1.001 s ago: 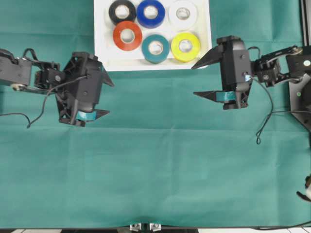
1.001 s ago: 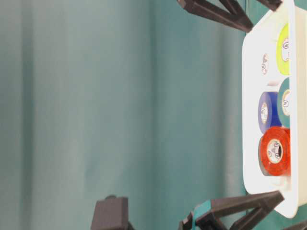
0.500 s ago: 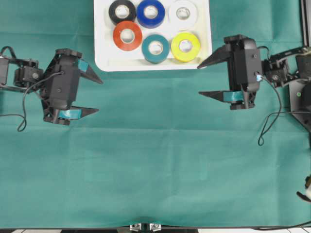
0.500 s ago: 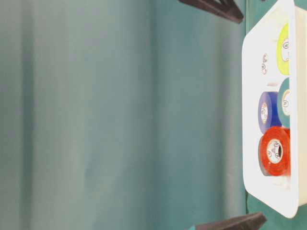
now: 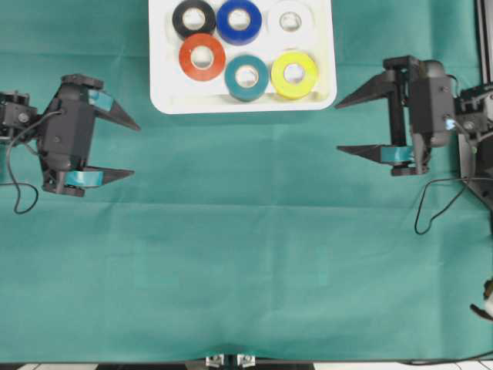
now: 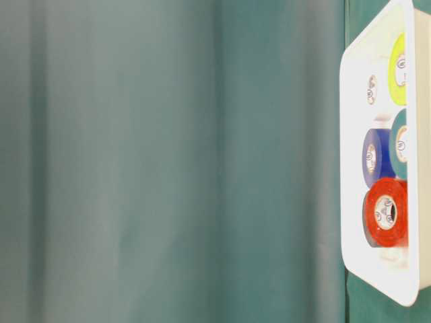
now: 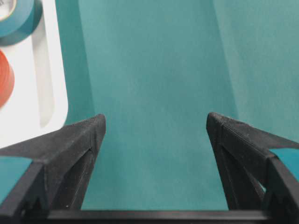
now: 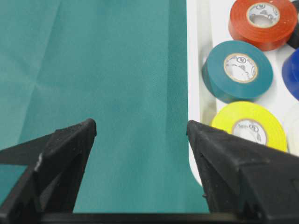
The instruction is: Put the tape alternately from left to right into the white case.
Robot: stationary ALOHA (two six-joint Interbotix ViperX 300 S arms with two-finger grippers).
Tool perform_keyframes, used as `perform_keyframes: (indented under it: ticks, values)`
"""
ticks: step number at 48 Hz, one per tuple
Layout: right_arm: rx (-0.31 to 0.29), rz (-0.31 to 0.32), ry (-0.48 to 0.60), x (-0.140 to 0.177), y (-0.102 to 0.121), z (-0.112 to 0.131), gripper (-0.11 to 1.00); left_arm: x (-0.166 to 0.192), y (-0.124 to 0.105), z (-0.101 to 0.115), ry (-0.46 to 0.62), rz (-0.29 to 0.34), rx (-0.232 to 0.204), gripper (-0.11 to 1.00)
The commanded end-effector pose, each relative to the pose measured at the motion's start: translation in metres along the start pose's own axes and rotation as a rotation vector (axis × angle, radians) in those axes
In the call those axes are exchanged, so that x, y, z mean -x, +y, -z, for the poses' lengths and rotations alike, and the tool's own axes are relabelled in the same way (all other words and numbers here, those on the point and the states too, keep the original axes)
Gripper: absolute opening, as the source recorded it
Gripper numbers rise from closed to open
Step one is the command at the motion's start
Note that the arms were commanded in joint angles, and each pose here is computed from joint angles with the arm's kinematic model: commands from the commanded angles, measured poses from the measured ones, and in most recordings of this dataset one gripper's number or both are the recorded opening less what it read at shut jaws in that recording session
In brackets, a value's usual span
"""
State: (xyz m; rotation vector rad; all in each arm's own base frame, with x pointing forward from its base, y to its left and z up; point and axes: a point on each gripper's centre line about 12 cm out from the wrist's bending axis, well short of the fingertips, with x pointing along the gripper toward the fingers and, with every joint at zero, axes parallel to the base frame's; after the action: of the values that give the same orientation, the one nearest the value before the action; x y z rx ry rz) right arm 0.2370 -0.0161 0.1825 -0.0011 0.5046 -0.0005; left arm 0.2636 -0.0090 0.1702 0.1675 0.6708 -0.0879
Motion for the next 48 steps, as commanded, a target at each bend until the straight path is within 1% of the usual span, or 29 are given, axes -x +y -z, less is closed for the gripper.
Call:
perform_keyframes:
  ticks: [1,9,17,23,31,40,48]
  values:
    - [-0.012,-0.001,-0.03,0.006,0.001,-0.003,0.86,0.007,0.001,0.001,-0.024,-0.006,0.014,0.39]
    - [-0.037,0.001,-0.049,0.016,0.002,0.003,0.86,0.019,0.001,0.006,-0.054,-0.014,0.044,0.39]
    - [-0.04,0.002,-0.077,0.026,0.003,0.007,0.86,0.03,0.001,0.008,-0.101,-0.021,0.047,0.39]
    - [-0.038,0.003,-0.113,0.034,0.004,0.007,0.86,0.037,0.002,0.011,-0.132,-0.031,0.058,0.39]
    - [-0.039,0.005,-0.154,0.044,0.005,0.008,0.86,0.042,0.003,0.015,-0.149,-0.041,0.071,0.39]
    - [-0.07,0.006,-0.192,0.053,0.006,0.012,0.86,0.051,0.003,0.019,-0.179,-0.049,0.076,0.39]
    - [-0.081,0.027,-0.198,0.059,0.004,0.016,0.86,0.061,0.005,0.025,-0.214,-0.065,0.085,0.39]
